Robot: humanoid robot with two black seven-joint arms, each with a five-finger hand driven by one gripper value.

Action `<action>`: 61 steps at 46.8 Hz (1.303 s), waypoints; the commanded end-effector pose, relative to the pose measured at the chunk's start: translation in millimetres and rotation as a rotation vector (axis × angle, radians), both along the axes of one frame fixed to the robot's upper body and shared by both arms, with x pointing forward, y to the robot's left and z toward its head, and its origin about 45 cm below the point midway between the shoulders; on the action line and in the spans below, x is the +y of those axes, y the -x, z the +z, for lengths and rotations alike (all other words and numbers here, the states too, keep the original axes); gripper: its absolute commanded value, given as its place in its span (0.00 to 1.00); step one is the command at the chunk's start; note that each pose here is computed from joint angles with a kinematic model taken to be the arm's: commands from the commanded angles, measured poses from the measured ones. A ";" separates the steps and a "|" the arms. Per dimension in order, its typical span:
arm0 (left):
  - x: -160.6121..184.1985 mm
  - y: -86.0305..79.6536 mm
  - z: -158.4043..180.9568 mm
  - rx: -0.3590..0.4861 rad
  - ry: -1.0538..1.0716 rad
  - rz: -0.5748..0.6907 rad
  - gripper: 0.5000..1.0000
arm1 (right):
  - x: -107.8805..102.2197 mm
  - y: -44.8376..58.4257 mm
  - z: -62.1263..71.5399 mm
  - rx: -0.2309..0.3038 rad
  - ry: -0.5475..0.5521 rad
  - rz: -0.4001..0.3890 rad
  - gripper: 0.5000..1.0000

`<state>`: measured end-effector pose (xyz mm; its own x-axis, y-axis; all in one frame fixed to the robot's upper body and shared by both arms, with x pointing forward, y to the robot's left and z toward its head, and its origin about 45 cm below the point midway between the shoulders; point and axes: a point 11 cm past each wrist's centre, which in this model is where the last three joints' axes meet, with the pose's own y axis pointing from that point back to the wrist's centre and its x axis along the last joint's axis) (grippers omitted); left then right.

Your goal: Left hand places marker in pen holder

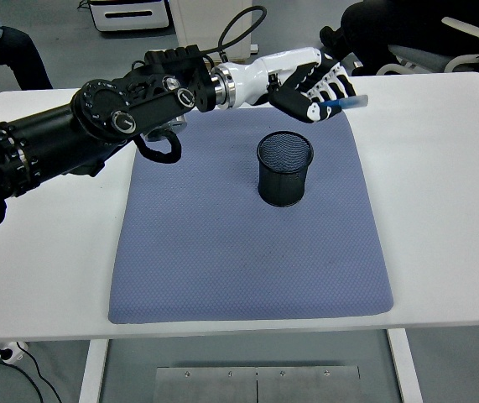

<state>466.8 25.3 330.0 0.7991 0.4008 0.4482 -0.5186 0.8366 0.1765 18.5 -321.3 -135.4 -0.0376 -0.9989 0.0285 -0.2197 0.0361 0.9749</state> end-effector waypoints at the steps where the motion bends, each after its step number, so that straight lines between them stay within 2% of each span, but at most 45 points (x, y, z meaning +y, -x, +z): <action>1: -3.3 5.6 -6.6 0.033 0.005 -0.009 0.00 | -0.2 0.1 0.0 0.000 0.001 0.000 1.00; 10: 1.2 10.7 -26.0 0.082 0.002 -0.001 0.00 | 0.3 0.0 0.0 0.000 -0.001 0.000 1.00; 25: 3.3 12.8 -30.6 0.106 0.002 0.004 0.00 | 0.3 0.0 0.0 0.000 -0.001 0.000 1.00; 42: 11.2 16.6 -53.7 0.159 0.017 0.036 0.00 | -0.2 0.1 0.0 0.000 0.001 0.000 1.00; 57: 11.2 15.6 -53.3 0.155 0.027 0.049 0.00 | 0.3 0.0 0.0 0.000 -0.001 0.000 1.00; 58: 11.3 15.3 -53.0 0.153 0.028 0.051 0.01 | 0.3 0.0 0.0 0.000 -0.001 0.000 1.00; 61: 11.6 15.2 -53.6 0.152 0.028 0.054 0.13 | 0.3 0.0 0.0 0.000 -0.001 0.000 1.00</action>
